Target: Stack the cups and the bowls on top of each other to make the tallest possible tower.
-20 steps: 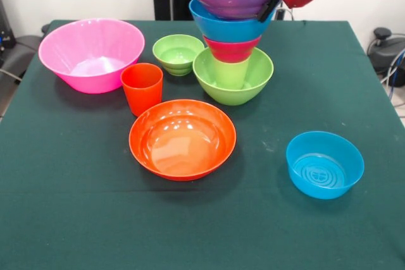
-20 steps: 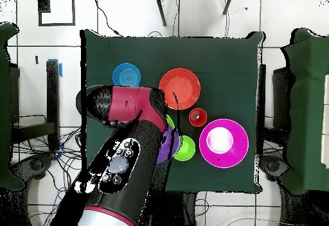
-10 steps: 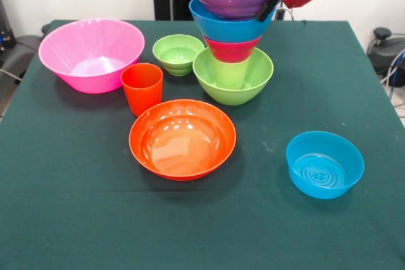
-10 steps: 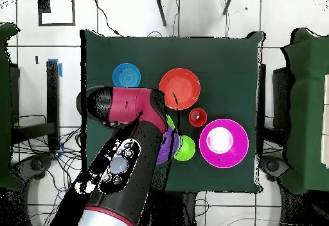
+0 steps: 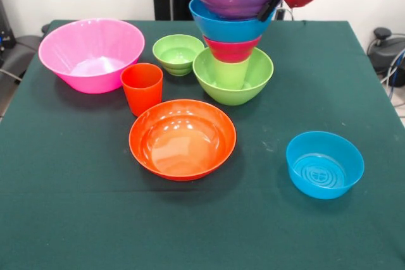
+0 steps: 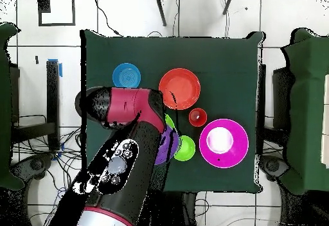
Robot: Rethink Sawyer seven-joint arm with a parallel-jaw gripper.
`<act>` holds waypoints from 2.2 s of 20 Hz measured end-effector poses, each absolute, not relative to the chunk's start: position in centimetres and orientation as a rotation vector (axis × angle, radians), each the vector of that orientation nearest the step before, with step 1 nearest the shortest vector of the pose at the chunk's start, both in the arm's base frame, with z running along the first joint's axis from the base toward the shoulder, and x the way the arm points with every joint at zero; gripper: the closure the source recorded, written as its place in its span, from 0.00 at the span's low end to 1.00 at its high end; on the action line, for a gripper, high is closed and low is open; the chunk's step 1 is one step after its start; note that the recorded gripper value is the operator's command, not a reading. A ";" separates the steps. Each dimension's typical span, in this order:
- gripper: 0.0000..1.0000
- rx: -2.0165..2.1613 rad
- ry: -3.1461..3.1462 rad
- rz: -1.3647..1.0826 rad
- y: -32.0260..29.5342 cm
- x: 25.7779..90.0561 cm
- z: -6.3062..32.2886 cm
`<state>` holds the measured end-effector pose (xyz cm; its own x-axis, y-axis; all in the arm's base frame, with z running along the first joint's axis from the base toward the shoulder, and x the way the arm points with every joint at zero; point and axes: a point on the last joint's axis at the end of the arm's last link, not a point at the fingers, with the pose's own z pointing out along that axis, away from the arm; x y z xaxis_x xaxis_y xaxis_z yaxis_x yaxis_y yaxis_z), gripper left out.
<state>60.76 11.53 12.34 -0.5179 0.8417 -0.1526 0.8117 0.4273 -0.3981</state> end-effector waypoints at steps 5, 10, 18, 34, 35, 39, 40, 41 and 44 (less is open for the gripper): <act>0.00 -1.500 -2.599 0.675 11.6 60.6 12.4; 0.00 -1.464 -2.625 0.751 11.7 59.9 12.3; 0.00 -1.442 -2.655 0.808 11.9 59.4 13.0; 0.00 -1.478 -2.640 0.813 10.4 59.9 13.5; 0.00 -1.483 -2.638 0.812 10.2 59.9 13.6; 0.00 -1.513 -2.628 0.803 8.9 60.6 13.9; 0.00 -1.517 -2.628 0.802 8.8 60.7 14.0; 0.00 -1.525 -2.626 0.800 8.5 60.9 14.1; 0.00 -1.555 -2.625 0.789 7.3 61.9 14.5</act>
